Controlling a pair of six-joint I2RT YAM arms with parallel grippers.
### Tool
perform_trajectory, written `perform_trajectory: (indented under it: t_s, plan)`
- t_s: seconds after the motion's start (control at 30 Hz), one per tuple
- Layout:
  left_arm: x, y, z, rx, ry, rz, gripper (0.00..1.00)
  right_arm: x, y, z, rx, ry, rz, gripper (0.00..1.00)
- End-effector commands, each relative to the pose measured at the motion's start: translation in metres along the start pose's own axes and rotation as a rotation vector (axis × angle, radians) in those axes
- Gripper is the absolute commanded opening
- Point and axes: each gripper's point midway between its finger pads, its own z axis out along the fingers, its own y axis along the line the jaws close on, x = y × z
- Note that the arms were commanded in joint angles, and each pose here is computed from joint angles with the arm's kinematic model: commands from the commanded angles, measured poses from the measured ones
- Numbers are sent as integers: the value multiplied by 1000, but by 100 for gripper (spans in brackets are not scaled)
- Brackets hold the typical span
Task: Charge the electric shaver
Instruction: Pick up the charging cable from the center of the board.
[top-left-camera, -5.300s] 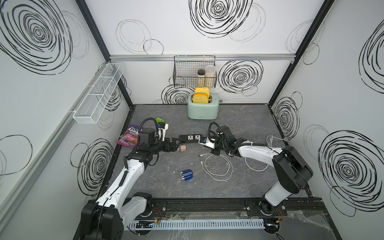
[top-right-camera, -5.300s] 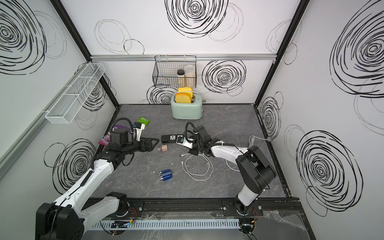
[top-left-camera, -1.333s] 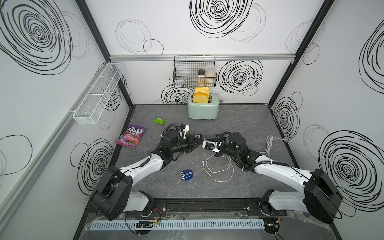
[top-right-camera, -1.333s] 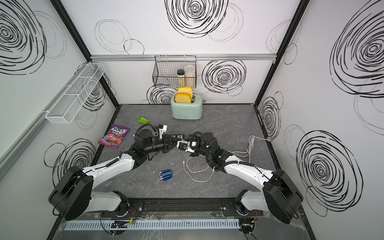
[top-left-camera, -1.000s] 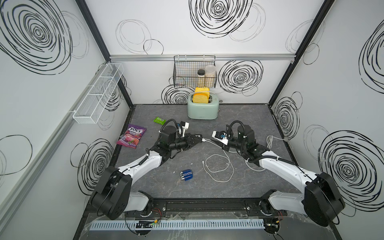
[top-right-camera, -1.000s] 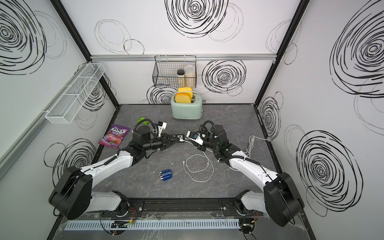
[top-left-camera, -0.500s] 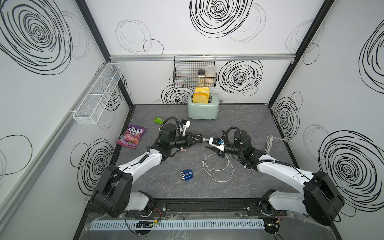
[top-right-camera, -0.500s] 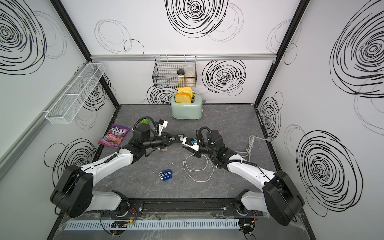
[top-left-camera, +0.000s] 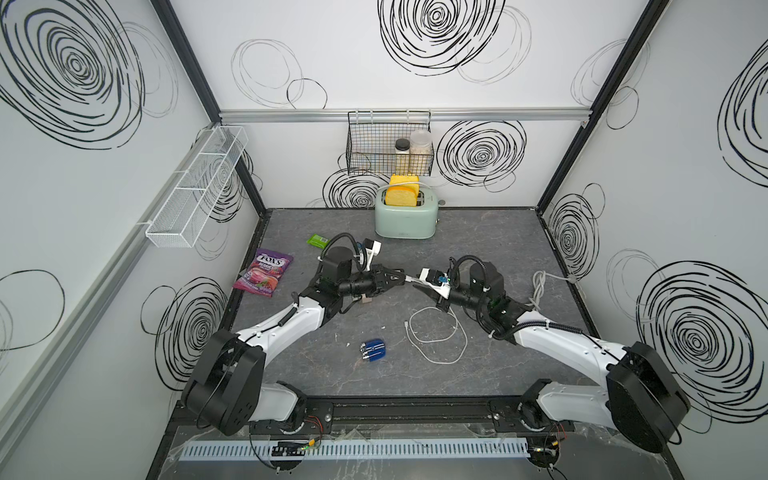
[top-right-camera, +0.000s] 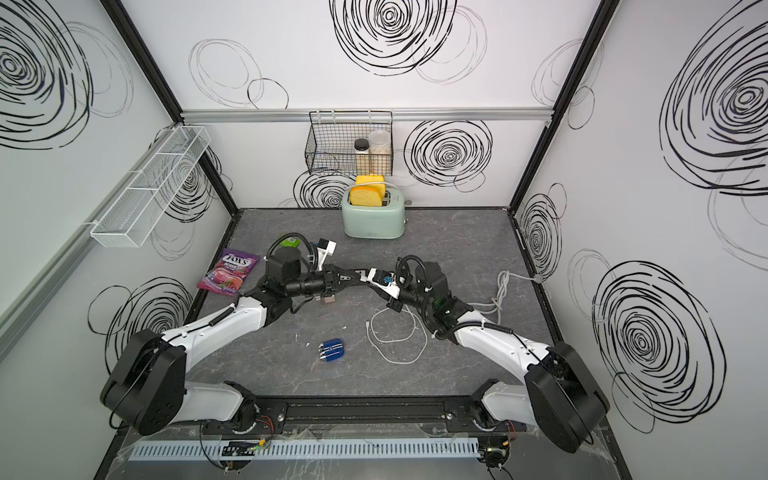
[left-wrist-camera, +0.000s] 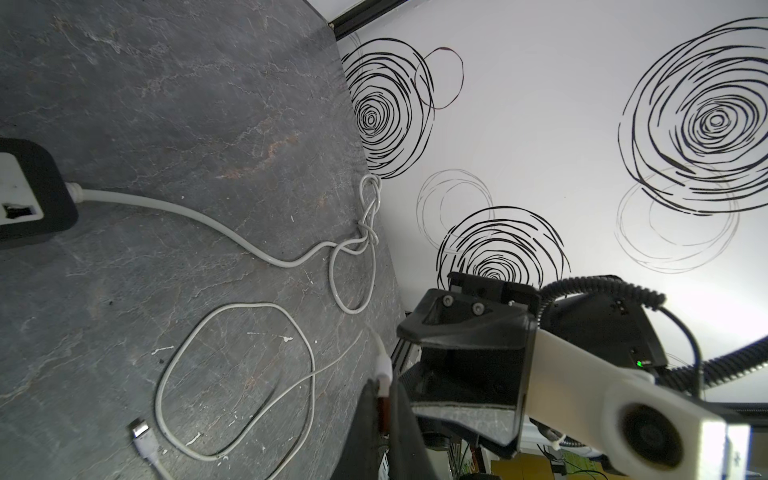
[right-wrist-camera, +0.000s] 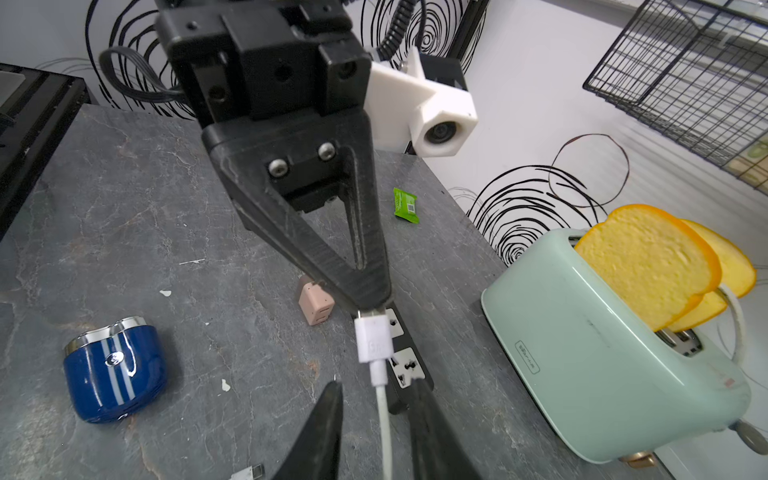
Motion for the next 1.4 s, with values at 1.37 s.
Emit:
perform_trajectory:
  t_s: [1.37]
  plan:
    - [-6, -29, 1, 76, -1, 66, 0, 0, 1, 7, -8, -118, 123, 17]
